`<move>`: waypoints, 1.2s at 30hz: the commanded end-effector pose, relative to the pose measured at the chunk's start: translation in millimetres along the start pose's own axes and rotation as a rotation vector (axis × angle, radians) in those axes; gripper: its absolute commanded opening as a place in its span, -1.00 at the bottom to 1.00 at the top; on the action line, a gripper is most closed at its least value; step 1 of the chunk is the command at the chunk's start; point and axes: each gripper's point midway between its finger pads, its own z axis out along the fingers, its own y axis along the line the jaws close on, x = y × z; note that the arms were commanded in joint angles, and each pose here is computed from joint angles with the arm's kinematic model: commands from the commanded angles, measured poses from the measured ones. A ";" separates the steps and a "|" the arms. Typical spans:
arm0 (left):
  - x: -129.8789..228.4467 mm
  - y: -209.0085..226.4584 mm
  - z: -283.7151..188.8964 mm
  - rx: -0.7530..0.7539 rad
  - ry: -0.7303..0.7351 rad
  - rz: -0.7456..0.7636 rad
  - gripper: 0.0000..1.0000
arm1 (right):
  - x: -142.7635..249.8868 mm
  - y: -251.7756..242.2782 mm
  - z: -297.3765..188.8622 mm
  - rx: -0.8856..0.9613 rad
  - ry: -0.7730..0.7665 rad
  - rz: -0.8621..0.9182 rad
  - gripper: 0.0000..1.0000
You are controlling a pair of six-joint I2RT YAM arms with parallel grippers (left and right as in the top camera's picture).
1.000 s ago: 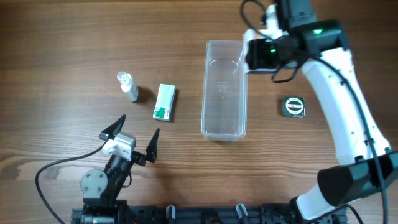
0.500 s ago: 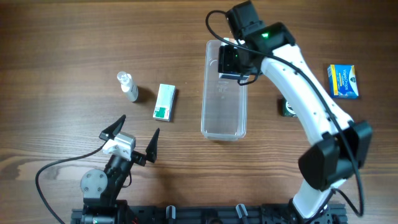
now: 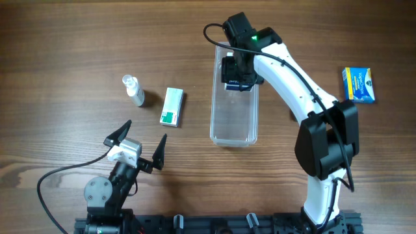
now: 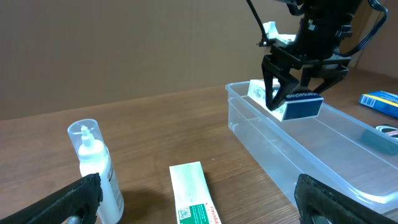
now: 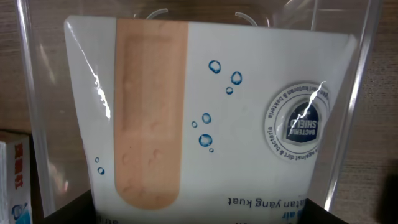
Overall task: Pack container
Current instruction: 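Carry the Hansaplast box left and lower it into the clear container, then open the right gripper and lift away from the container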
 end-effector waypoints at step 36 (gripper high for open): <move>1.3 2.2 -0.2 -0.010 0.001 0.007 0.99 | -5.7 3.4 65.2 0.040 0.012 -0.011 0.60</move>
